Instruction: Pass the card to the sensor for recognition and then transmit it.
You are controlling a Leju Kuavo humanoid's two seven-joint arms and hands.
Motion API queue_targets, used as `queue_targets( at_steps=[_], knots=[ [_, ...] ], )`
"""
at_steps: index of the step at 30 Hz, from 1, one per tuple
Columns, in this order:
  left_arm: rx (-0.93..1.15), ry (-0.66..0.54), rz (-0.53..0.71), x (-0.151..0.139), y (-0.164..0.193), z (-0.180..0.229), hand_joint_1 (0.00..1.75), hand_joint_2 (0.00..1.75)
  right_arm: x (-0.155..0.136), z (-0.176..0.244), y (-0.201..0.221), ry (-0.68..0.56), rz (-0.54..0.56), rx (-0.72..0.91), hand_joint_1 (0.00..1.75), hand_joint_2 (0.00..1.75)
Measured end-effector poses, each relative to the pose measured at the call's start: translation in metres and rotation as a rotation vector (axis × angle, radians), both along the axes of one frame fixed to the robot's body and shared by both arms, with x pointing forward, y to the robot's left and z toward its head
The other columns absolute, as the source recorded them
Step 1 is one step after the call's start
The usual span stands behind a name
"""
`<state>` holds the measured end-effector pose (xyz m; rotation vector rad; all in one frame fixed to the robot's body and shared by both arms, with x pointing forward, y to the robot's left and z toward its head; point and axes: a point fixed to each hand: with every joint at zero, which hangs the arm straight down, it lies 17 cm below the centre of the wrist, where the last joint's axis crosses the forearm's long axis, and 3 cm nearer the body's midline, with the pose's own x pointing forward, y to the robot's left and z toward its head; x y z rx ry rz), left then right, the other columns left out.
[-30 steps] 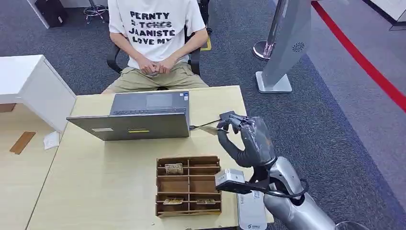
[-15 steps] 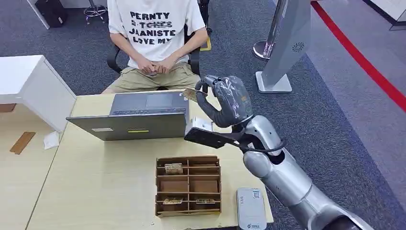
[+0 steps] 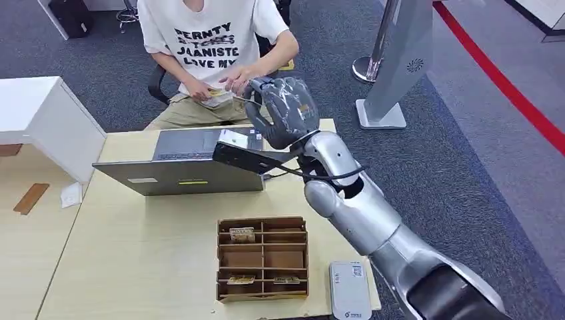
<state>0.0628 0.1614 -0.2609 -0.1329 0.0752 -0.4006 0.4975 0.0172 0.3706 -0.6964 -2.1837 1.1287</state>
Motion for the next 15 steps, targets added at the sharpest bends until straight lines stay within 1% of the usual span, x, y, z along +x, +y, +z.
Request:
queue_targets(
  at_steps=[7,15],
  knots=[
    [-0.037,-0.016,-0.020,0.004,-0.004,0.002,0.00,0.00,0.003,-0.020,0.018,0.006,-0.022,-0.077,1.75,1.75],
    [-0.005,-0.012,-0.018,0.004,0.001,0.000,0.00,0.00,0.005,-0.037,0.023,0.013,-0.026,-0.126,1.75,1.75]
  ],
)
